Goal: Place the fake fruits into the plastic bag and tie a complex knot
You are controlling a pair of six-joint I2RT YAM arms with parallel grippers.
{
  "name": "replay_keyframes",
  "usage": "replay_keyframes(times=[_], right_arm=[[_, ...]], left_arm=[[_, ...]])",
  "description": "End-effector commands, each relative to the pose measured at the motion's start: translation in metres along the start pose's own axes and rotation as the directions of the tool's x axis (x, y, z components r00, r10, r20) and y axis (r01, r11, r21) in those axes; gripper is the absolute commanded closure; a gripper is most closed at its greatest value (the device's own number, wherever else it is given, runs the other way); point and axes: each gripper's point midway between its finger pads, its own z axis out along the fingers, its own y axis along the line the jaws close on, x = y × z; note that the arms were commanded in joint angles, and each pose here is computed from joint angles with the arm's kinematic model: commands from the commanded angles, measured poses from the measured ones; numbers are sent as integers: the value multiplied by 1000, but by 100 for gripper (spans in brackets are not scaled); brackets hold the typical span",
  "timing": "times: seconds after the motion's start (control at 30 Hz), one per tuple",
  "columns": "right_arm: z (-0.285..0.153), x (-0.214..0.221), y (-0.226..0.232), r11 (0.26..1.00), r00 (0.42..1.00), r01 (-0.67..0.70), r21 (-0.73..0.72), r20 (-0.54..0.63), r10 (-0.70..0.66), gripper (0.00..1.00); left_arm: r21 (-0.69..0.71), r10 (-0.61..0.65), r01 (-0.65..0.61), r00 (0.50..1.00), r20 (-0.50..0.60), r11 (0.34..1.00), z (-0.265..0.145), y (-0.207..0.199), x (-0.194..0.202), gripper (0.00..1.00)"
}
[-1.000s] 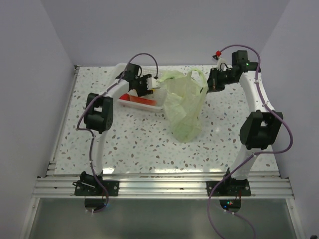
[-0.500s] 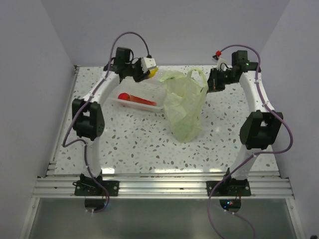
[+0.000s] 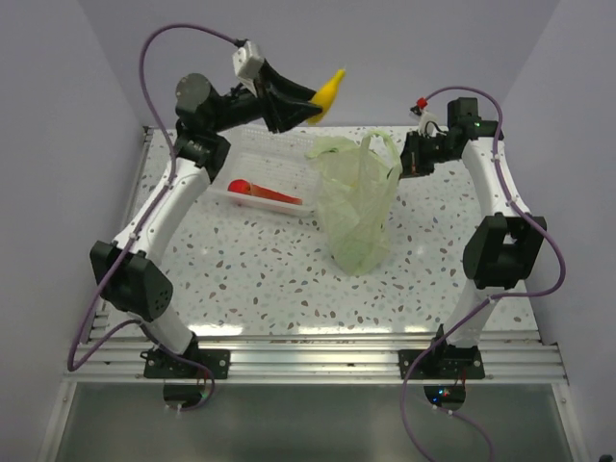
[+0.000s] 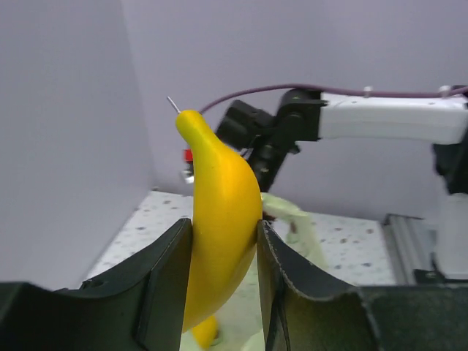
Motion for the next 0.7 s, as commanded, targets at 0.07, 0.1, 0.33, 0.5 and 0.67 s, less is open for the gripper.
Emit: replay_keyframes(times=[0.07, 0.1, 0.33, 0.5, 0.67], right_arm=[[-14, -11, 23, 998, 997, 48, -43, 59, -46, 100], [-15, -11, 23, 998, 997, 47, -44, 61, -44, 100], [-16, -11, 25, 997, 997, 54, -46, 61, -51, 100], [-18, -13, 27, 997, 997, 56, -48, 63, -53, 100], [-20, -12, 27, 997, 996, 69, -40, 59, -67, 100]], left_arm=[[170, -438, 430, 899, 11, 887, 28, -46, 51, 69], [187, -451, 438, 892, 31, 879, 33, -46, 56, 69], [185, -509, 493, 860, 48, 850, 56, -38, 86, 64], [137, -504, 504, 863, -36, 853, 56, -42, 128, 43], [107, -323, 328, 944, -66, 939, 42, -47, 124, 18]])
